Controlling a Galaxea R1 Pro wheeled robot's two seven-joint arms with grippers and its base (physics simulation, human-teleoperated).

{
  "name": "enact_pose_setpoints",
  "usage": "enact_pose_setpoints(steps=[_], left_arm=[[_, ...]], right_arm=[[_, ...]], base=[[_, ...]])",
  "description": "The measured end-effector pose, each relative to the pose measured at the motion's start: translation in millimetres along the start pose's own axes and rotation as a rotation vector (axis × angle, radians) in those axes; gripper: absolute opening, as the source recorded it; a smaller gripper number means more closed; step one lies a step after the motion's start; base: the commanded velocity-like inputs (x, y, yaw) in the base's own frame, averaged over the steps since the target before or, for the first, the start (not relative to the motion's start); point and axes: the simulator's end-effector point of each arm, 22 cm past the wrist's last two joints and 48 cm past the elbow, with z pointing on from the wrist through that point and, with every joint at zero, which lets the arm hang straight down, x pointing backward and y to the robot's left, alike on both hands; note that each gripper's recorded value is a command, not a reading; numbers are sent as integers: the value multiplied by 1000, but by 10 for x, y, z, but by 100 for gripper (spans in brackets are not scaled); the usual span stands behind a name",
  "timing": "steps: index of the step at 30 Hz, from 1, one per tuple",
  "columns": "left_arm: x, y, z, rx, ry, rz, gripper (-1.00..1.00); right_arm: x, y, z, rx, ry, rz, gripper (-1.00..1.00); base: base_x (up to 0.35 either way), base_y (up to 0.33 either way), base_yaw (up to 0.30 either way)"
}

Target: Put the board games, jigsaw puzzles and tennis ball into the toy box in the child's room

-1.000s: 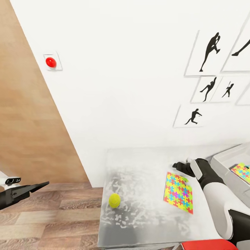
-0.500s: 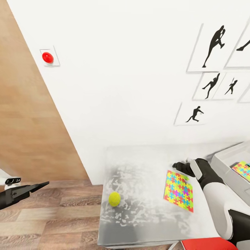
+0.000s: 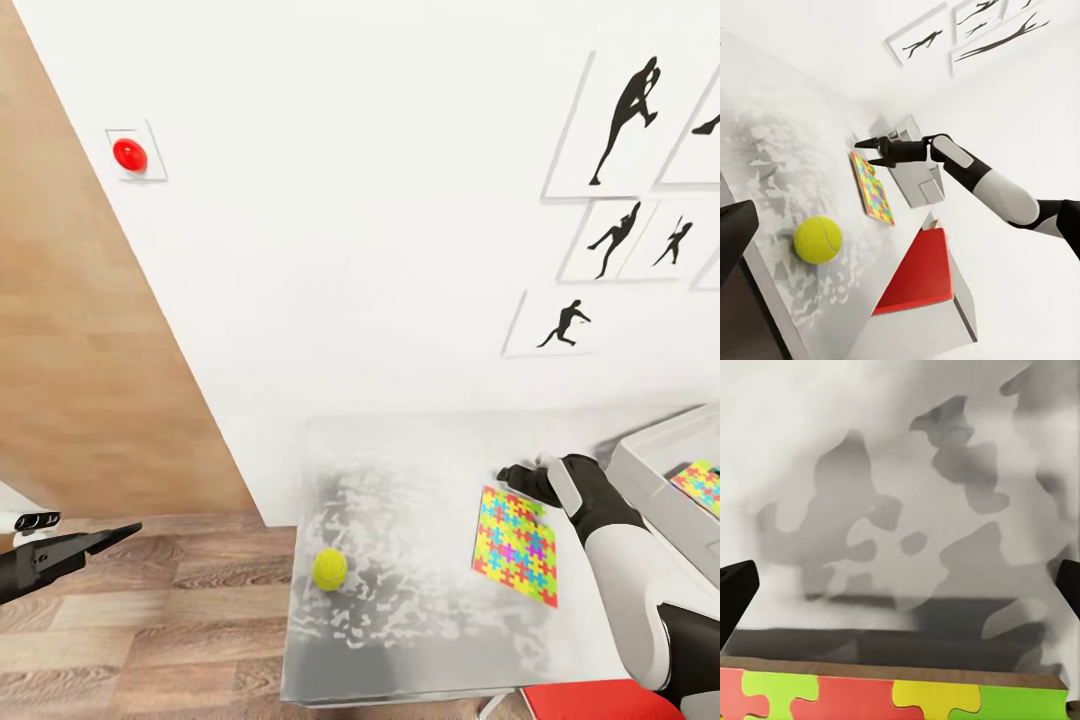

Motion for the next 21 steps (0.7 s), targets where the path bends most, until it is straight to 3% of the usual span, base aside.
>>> enact_pose_setpoints(steps=[15, 21], left_arm=[[1, 4, 0, 0, 0, -1, 100], [-3, 10, 0, -1, 0, -1, 100]], right_arm=[[-3, -2, 2, 1, -1, -3, 100], [-13, 21, 6, -7, -4, 5, 100]], base=[[-4, 0, 0], [-159, 0, 0]])
